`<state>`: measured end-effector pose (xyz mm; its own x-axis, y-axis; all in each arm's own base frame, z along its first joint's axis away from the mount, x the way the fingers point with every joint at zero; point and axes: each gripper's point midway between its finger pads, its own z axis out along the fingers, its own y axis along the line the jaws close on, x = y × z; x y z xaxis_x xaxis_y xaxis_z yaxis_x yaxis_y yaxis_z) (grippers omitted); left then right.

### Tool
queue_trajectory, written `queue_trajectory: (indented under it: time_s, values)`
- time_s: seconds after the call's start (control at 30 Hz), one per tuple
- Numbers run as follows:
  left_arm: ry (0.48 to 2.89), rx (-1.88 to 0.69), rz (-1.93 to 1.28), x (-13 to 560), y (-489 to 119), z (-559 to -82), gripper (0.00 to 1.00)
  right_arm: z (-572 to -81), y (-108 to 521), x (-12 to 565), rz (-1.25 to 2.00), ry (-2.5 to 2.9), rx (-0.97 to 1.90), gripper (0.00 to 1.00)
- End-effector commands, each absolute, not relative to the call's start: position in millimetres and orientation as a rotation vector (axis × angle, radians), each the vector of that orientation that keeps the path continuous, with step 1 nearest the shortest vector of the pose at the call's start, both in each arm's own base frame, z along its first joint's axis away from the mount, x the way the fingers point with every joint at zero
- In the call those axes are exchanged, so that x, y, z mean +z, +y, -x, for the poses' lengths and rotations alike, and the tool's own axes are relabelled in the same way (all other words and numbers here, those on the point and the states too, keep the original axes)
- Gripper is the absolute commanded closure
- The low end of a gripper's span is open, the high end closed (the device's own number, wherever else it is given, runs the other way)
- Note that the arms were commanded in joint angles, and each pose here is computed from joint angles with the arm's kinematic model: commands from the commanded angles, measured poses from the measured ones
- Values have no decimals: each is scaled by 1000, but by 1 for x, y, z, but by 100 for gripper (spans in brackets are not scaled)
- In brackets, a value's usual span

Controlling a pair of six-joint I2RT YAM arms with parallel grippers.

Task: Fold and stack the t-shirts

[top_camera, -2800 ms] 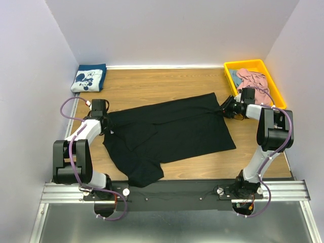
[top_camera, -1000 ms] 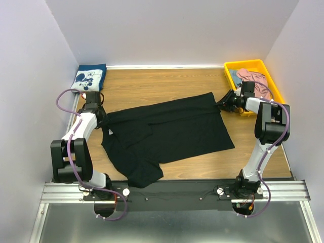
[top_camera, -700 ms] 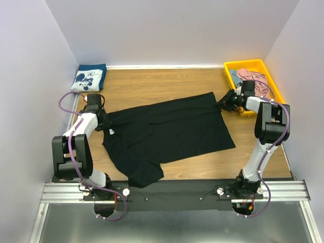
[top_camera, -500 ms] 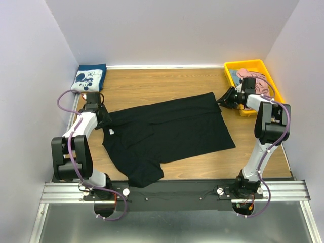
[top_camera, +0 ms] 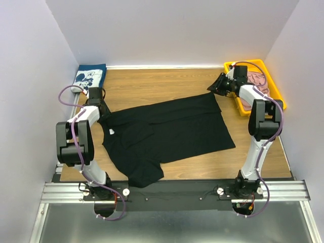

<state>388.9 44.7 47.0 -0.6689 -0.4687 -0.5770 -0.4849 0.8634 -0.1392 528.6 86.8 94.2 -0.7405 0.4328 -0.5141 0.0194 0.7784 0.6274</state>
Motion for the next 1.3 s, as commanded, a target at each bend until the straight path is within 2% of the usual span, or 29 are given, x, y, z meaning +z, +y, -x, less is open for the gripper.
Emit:
queue_trajectory:
  time_s: [0.0, 0.27, 0.57, 0.87, 1.03, 1.27]
  values:
    - [2318, 89, 726, 54, 60, -416, 57, -532, 87, 64, -334, 2352, 801, 59]
    - [2344, 85, 729, 41, 60, -424, 71, -538, 86, 41, -344, 2383, 797, 59]
    - [2323, 165, 727, 49, 73, -430, 100, -528, 76, 9, -396, 2445, 724, 59]
    - [2294, 194, 719, 59, 89, -445, 100, -518, 67, -10, -398, 2485, 656, 59]
    - [2306, 179, 723, 45, 92, -449, 100, -517, 63, -16, -410, 2494, 639, 59]
    - [2280, 181, 710, 44, 100, -468, 99, -530, 60, -6, -410, 2459, 629, 59]
